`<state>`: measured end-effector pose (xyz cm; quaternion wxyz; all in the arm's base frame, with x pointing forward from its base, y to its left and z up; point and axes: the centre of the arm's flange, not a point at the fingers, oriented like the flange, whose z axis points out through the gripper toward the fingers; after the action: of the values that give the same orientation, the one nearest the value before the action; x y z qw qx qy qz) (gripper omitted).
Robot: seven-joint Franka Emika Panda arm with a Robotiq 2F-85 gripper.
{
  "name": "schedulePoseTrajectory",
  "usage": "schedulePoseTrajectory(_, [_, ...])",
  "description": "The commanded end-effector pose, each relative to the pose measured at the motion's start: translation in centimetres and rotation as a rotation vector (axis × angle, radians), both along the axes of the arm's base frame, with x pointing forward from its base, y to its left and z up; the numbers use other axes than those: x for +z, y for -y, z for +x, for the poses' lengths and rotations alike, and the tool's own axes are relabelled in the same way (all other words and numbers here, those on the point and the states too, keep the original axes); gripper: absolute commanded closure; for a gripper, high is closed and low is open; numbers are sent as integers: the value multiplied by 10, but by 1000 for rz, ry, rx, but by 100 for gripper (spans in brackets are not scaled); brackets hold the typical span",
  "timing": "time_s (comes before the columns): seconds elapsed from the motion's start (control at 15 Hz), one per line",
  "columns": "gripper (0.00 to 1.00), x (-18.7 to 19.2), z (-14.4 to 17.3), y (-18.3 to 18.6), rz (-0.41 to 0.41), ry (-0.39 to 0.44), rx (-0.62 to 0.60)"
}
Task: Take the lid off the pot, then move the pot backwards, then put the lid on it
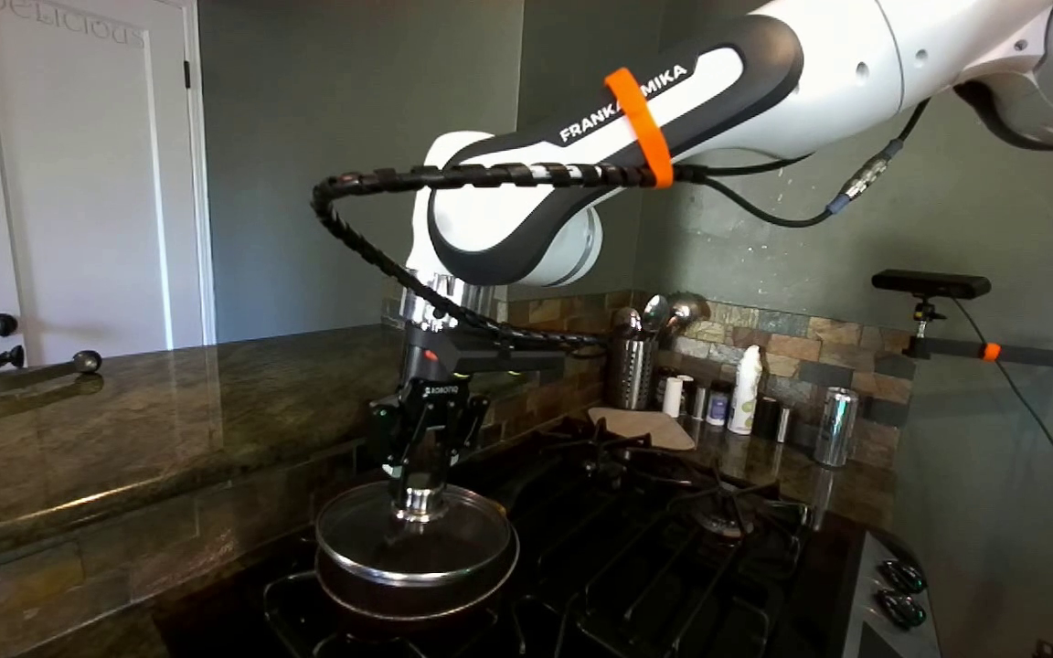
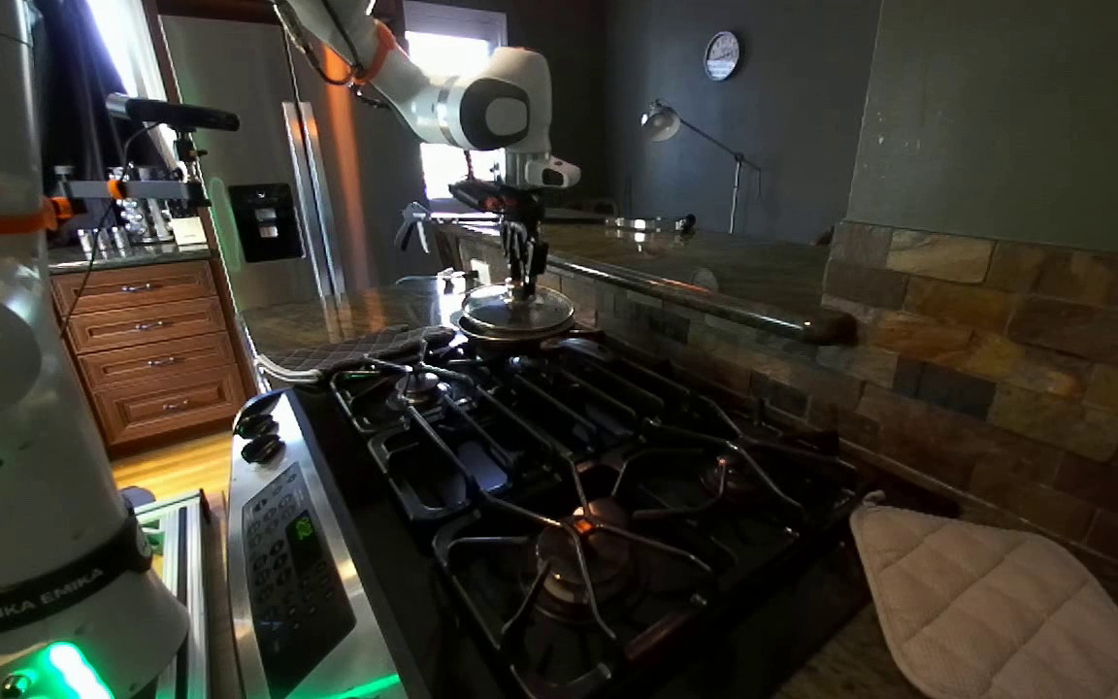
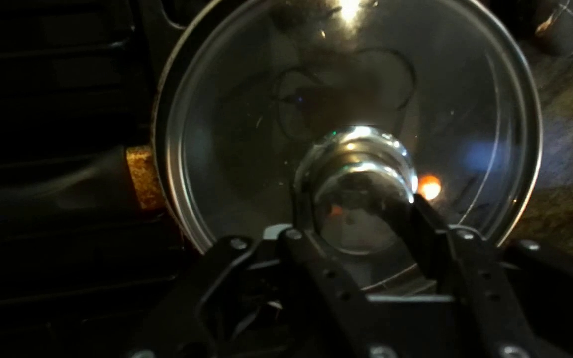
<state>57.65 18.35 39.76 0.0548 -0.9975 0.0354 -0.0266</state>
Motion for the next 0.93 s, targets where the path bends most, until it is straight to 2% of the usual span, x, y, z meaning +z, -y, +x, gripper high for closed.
schedulePoseTrajectory(0.0, [77,5,-12,-10,-77,18,32])
schedulePoseTrajectory(0.33, [77,1,-15,-23,-132,35,71])
schedulePoseTrajectory(0.87, [77,-8,-19,-31,-162,34,81])
